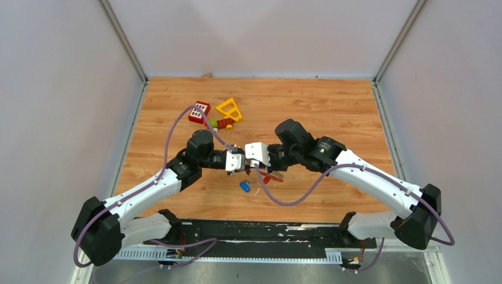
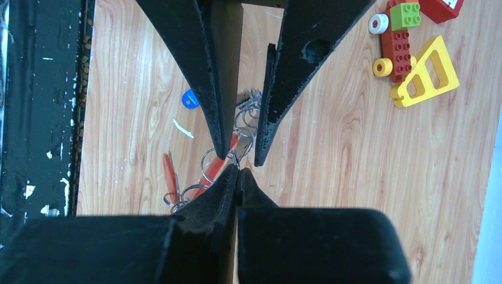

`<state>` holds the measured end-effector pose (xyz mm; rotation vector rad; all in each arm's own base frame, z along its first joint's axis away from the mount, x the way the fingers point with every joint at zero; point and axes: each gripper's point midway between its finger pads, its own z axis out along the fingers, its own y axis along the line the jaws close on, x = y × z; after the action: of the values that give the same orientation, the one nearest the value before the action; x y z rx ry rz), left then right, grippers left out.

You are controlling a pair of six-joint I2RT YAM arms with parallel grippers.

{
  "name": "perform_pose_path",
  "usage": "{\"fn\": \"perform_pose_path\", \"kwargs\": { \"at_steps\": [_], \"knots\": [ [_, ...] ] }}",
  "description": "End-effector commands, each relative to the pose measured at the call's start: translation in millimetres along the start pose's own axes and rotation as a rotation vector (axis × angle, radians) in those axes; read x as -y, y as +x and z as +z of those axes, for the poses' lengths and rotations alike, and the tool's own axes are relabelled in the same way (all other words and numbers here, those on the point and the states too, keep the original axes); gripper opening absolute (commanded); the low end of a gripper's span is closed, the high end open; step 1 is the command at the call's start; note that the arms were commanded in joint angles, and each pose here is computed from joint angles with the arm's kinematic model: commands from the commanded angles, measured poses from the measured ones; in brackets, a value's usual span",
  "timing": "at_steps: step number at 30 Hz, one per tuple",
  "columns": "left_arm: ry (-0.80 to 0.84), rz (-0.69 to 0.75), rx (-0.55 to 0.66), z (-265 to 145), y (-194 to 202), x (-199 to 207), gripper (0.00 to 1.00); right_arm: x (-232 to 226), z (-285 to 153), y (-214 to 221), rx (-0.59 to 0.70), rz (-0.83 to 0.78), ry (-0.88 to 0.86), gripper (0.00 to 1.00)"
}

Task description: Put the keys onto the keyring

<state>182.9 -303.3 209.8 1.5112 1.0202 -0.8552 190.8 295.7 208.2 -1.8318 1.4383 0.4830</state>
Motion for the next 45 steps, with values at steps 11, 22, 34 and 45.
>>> {"fn": "perform_pose_path", "kwargs": {
  "at_steps": [11,22,34,45],
  "knots": [
    [-0.009,0.040,0.078,3.7,-18.4,-9.8,0.22,13.5,-17.4,-26.7,0.083,-0.053,0.077,0.00],
    [0.002,0.079,0.056,2.3,-10.0,-5.5,0.18,16.0,-18.4,-29.0,0.088,-0.030,0.085,0.00],
    [0.037,0.104,0.042,2.1,-3.1,2.0,0.20,17.9,-22.0,-26.8,0.095,-0.016,0.096,0.00],
    [0.016,0.108,0.041,5.5,-1.0,-5.3,0.19,15.2,-22.0,-28.8,0.112,-0.014,0.082,0.00]
  ]
}}
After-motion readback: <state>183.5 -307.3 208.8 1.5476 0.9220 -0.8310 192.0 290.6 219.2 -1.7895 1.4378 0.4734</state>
